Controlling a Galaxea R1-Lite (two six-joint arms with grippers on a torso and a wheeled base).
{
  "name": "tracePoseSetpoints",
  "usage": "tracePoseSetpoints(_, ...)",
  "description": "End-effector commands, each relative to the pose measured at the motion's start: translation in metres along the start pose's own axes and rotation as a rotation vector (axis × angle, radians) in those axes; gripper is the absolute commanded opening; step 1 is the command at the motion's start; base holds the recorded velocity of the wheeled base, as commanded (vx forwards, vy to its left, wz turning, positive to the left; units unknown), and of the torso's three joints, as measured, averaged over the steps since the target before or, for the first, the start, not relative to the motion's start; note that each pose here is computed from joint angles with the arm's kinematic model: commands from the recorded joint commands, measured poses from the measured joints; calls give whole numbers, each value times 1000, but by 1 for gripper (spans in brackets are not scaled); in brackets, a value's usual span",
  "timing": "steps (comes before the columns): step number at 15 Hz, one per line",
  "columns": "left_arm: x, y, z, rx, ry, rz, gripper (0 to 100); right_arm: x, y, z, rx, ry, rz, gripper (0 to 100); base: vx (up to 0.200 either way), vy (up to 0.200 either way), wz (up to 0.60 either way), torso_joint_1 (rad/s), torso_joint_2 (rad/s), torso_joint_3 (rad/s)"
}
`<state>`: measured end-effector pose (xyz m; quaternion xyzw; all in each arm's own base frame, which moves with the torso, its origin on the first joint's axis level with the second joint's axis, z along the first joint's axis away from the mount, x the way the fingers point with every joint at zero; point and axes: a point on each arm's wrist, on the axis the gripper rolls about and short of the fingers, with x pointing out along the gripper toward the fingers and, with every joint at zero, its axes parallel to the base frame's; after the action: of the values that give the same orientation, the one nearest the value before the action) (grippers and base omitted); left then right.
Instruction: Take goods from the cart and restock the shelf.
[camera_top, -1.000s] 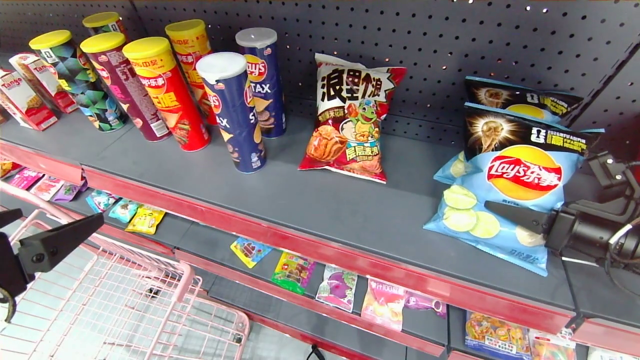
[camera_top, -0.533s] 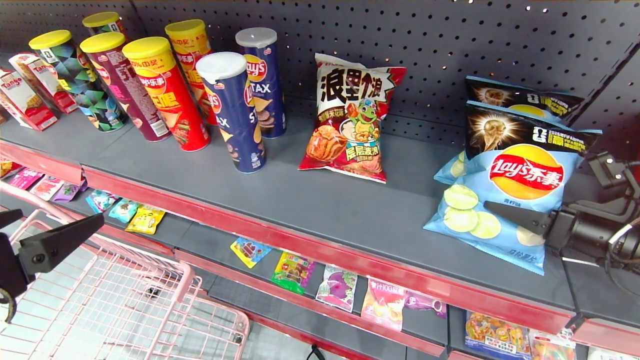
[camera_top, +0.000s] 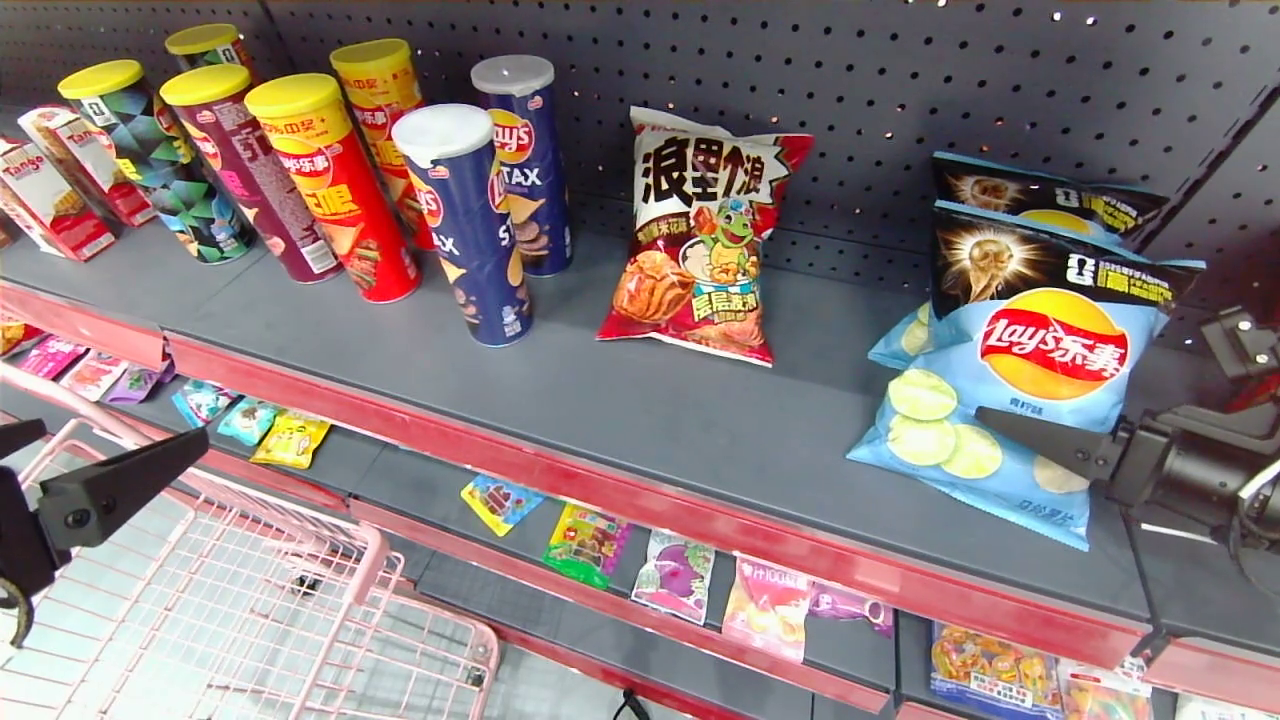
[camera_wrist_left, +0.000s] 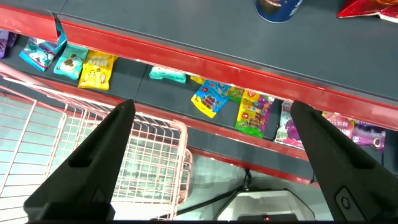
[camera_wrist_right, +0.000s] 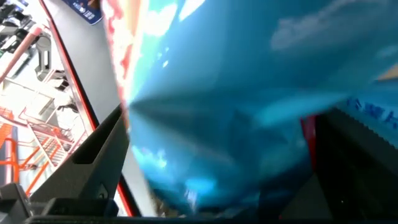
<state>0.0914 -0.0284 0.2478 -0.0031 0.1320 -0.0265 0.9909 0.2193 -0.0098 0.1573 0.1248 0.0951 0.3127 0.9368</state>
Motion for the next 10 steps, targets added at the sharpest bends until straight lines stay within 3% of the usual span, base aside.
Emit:
tracePoseSetpoints(1, 0, 0, 1, -1, -1, -1, 100, -14, 13, 1, -21, -26, -10, 100, 0, 0, 0, 0, 0, 0)
tracePoseSetpoints(10, -1, 0, 3, 7, -12, -2, 100, -44, 33, 2, -74, -94, -47, 100, 0, 0, 0, 0, 0, 0)
